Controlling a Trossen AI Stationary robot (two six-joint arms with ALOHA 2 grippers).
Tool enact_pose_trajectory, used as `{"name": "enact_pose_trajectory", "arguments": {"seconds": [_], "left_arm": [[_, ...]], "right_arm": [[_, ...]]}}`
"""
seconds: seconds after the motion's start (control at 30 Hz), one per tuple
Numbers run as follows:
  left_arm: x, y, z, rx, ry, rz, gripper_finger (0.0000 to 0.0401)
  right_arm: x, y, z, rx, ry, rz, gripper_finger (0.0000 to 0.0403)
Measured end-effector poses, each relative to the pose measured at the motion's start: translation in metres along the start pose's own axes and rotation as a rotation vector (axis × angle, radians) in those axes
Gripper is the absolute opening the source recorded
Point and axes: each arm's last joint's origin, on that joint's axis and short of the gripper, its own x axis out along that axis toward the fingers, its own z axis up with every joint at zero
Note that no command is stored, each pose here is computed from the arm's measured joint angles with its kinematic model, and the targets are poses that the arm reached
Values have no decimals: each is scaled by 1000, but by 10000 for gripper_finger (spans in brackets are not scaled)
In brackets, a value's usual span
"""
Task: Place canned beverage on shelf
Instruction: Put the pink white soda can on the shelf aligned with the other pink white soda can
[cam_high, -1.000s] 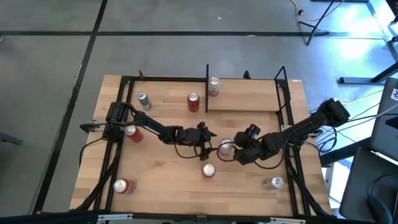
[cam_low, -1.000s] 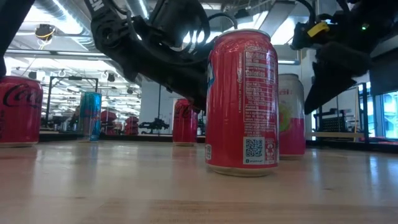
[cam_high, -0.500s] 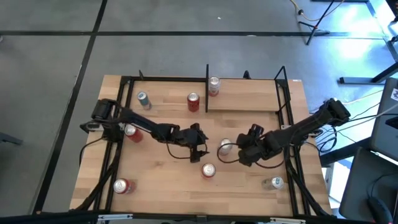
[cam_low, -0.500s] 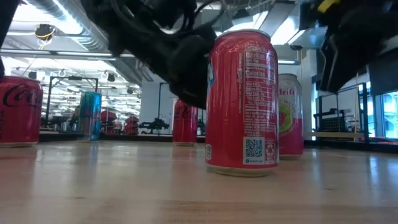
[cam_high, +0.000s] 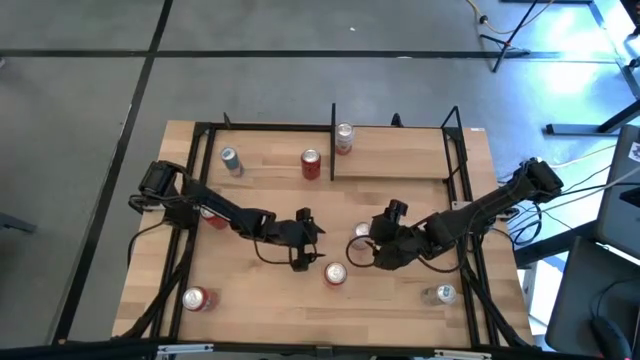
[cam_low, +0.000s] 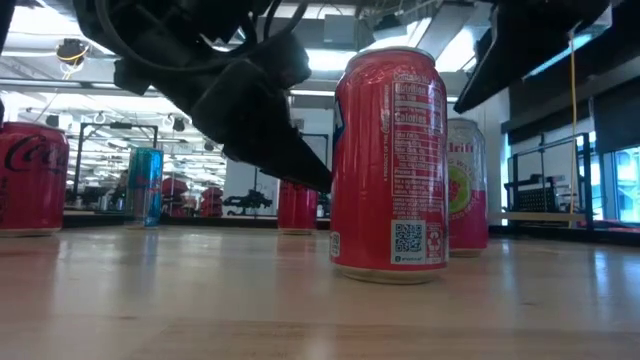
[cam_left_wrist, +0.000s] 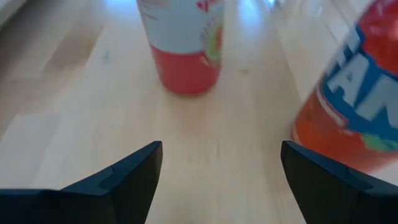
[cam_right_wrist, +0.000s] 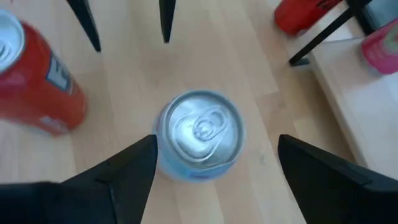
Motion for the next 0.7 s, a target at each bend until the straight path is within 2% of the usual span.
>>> {"name": "enact_pose_trajectory", "arguments": {"seconds": [0.13,0.43,0.57,0.7], "left_arm": [[0,0,1,-8,-5,0,315],[0,0,2,-26,-17,-2,315],[0,0,2,-25,-17,-2,315],[0,0,2,-25,-17,-2,315]], "right_arm": [[7,-3,1,13,-10,-26,317],[36,-8,-7,83,-77,56,317],[38,-7,-8,65,-94,66,316],[38,-7,-9,52,-88,66,294]]}}
